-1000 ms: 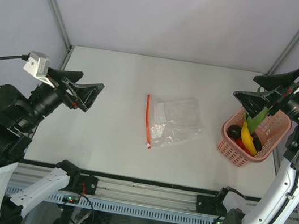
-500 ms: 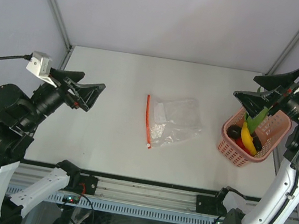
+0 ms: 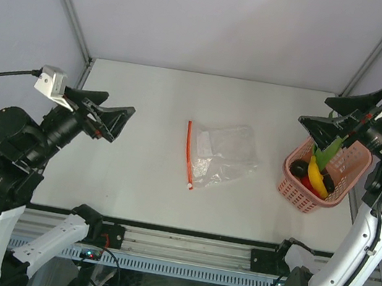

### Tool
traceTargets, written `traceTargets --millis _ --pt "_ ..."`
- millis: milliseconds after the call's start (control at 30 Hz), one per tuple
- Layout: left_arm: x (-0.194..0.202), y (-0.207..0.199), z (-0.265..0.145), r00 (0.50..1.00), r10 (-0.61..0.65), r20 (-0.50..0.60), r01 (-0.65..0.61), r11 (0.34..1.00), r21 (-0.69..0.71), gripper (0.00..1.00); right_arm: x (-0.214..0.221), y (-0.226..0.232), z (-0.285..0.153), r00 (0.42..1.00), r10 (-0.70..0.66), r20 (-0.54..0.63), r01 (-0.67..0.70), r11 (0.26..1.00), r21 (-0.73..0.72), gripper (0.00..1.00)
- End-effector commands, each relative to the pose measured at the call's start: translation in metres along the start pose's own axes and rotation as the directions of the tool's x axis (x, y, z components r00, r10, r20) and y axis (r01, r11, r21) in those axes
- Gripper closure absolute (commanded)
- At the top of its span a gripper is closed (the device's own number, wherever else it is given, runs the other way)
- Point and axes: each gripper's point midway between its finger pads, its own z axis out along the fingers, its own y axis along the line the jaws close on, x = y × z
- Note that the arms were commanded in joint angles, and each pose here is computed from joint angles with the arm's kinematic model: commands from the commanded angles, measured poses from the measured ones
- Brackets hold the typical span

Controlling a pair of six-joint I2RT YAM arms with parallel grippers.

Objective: Open the zip-top bag and remove the fake food
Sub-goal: Reset both arms

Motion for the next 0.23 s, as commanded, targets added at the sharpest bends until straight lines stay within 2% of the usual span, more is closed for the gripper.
traceTargets --millis 0,200 --pt "0.0006 -0.0006 0.0075 1.0 0.001 0.005 -0.001 1.0 0.017 0.0 -0.0023 0.0006 -0.001 1.0 -0.025 0.007 0.025 1.0 0.014 0.01" --pt "0.0055 0.0016 0.0107 1.0 0.003 -0.005 -0.003 1.0 0.014 0.0 0.0005 -0.0026 -0.0017 0.999 -0.033 0.004 0.032 0.999 0.03 0.01"
